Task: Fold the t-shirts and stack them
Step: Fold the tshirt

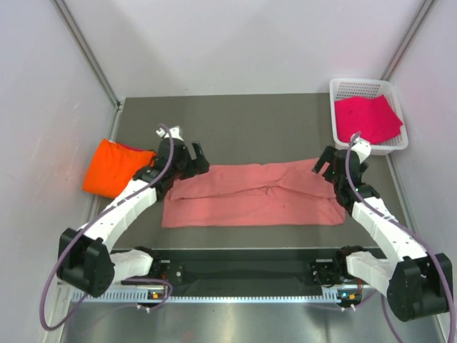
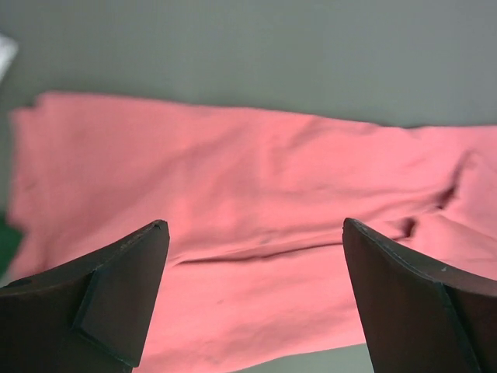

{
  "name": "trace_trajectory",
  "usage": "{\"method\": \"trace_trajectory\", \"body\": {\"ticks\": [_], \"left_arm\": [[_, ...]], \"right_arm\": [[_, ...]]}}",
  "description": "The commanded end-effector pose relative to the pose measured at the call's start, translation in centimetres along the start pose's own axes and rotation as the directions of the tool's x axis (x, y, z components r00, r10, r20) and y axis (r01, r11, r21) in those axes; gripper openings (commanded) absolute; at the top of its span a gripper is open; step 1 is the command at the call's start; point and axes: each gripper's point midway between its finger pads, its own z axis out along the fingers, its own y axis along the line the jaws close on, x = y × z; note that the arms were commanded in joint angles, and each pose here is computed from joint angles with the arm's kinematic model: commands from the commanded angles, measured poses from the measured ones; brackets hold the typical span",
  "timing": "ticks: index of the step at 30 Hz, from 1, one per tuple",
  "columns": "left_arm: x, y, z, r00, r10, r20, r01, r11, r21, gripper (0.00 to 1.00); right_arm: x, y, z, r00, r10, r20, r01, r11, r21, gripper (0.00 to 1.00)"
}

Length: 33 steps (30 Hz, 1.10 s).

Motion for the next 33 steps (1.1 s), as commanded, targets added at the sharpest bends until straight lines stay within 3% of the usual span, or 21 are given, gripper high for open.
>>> {"method": "trace_trajectory", "body": {"ticks": [1,10,14,16,19,24,27,33], "left_arm": [[-2.5,-5.6,0.6,0.998,0.021,0.064,-0.030,0.988,0.149,0.97],[1.4,-16.0,5.8,0.981,0.192,-0.030,-0.172,0.932,0.318,0.89],[2.6,-21.2,7.9,0.965,0.258,-0.051,-0.215,0.885,0.413,0.81],[4.6,-22.0,10.3,0.951,0.289,-0.108,-0.221,0.883,0.414,0.78],[4.8,-24.3,11.9,0.948,0.300,-0.106,-0.223,0.865,0.450,0.72],[6.4,-26.8,12.5,0.937,0.323,-0.133,-0.204,0.815,0.543,0.66],[7.9,-27.5,12.9,0.921,0.359,-0.151,-0.210,0.784,0.584,0.66],[10.6,-29.6,13.9,0.896,0.417,-0.154,-0.225,0.723,0.653,0.56]], "right_arm": [[-0.6,-1.6,0.1,0.998,0.068,-0.006,-0.067,0.998,0.006,0.91],[0.2,-4.6,0.7,0.982,0.179,-0.061,-0.179,0.984,-0.003,0.80],[0.6,-4.8,1.2,0.981,0.179,-0.077,-0.179,0.984,0.003,0.67],[0.9,-4.7,1.8,0.980,0.178,-0.090,-0.178,0.984,0.003,0.64],[1.8,-3.9,2.8,0.976,0.166,-0.144,-0.172,0.985,-0.030,0.56],[3.4,-3.3,4.1,0.960,0.161,-0.230,-0.173,0.984,-0.034,0.57],[3.6,-3.5,4.1,0.960,0.165,-0.227,-0.177,0.984,-0.032,0.57],[3.3,-3.7,3.7,0.964,0.168,-0.207,-0.176,0.984,-0.025,0.57]]}}
